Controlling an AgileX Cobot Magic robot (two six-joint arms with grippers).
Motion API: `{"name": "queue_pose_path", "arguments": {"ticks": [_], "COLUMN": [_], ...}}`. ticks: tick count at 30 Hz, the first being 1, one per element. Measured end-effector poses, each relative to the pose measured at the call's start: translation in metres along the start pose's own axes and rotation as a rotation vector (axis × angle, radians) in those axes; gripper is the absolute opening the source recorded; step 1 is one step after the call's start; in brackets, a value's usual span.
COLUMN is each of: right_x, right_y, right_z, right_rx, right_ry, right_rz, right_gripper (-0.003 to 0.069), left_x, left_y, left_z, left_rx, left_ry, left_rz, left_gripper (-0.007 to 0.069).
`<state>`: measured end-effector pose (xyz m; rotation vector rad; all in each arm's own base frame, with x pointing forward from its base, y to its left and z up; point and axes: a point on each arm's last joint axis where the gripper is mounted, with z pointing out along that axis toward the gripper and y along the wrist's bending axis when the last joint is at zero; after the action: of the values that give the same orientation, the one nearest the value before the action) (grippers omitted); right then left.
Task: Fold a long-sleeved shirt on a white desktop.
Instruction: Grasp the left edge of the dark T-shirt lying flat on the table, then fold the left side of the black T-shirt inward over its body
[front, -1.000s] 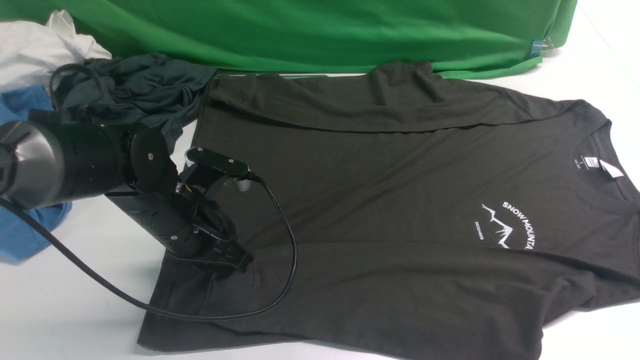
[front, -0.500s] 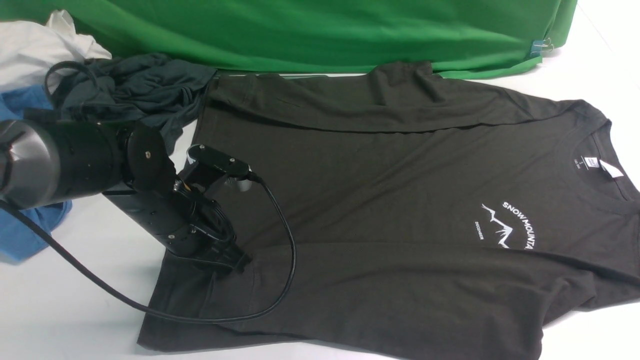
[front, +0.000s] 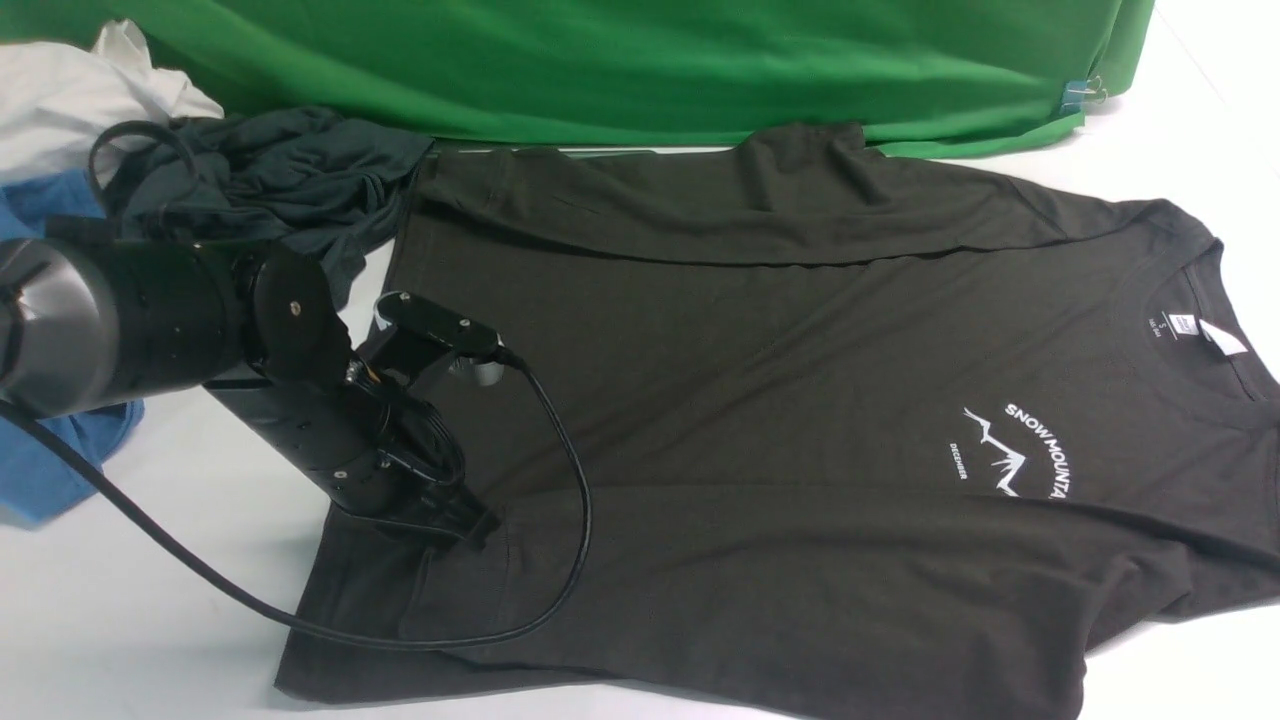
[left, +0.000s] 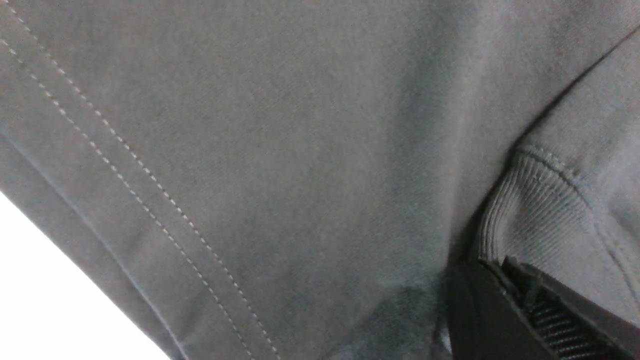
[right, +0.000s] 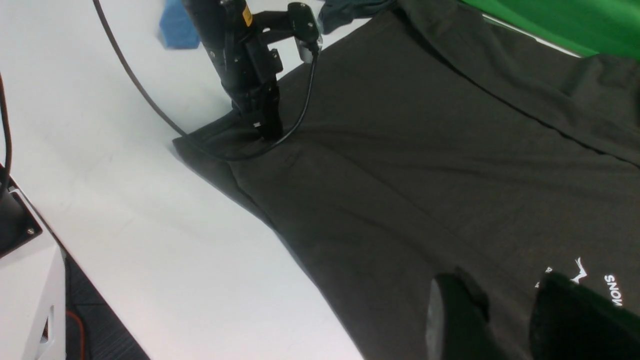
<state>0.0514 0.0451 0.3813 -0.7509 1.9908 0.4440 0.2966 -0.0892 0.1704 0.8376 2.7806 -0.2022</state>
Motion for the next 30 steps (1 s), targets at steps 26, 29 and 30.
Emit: {"name": "queue_pose_path", "arguments": {"ticks": [26,29,30], "right_x": [0.001,0.000,0.000], "right_y": [-0.001,-0.002,-0.002], "right_z": [0.000,0.000,0.000], "right_rx": [0.006,0.017,0.017], "right_ry": [0.012,-0.005,-0.005], "right_rz": [0.028,0.039,0.039], "right_gripper": [0.0209,0.0189,0.0185], "left_x": [-0.035,-0.043,-0.043], "left_y": [0.002,0.003,0.004], "left_z": [-0.053,-0.062,-0.062], "left_rx": [-0.020,-0.032,-0.034], "left_ry": [-0.110,-0.135,-0.136], "left_rz": [0.004,0.012,0.013], "left_gripper": [0.0023,0.0023,0.0023]}}
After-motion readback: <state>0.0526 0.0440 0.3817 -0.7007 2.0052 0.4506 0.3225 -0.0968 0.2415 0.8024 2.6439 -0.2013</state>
